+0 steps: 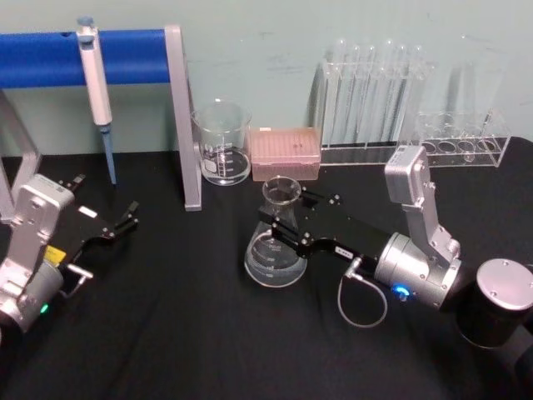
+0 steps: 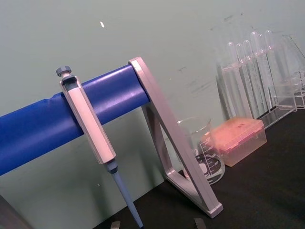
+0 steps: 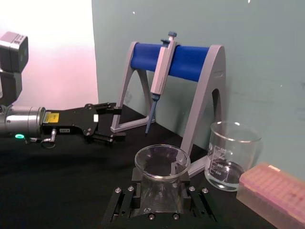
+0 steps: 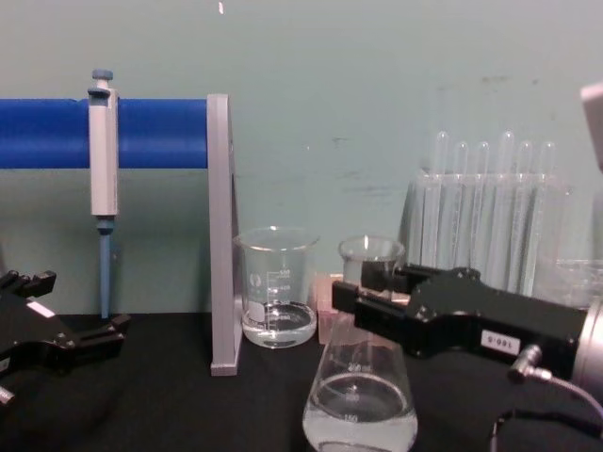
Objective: Grasp the erlenmeyer flask with one hand, shake it three times, then place it back.
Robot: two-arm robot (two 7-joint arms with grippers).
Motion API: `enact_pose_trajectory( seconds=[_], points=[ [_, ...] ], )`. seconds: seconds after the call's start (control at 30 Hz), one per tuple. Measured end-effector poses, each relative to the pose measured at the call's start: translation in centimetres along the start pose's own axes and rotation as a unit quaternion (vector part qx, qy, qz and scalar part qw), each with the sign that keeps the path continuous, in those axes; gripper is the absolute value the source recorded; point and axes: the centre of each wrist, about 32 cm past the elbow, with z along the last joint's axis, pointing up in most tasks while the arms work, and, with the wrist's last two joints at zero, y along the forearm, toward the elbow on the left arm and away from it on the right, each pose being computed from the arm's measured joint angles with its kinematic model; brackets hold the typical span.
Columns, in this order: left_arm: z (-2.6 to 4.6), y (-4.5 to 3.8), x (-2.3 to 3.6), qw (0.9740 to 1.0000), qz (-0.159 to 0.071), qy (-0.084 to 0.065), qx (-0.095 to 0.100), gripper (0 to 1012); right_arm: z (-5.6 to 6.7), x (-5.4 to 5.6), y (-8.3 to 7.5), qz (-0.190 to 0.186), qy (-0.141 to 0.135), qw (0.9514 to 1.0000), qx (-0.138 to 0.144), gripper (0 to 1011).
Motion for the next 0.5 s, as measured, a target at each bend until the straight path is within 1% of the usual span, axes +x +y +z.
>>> enact_pose_trajectory(
  seconds=[0.2,0.5],
  points=[
    [0.0,0.0,0.0,1.0,0.0,0.0,0.0,1001,-0.9,0.1,0.3,0.009,0.003,0.9999,-0.005,449],
    [0.0,0.0,0.0,1.0,0.0,0.0,0.0,1001,-1.7,0.3,0.5,0.02,0.004,0.9997,-0.012,449]
  ],
)
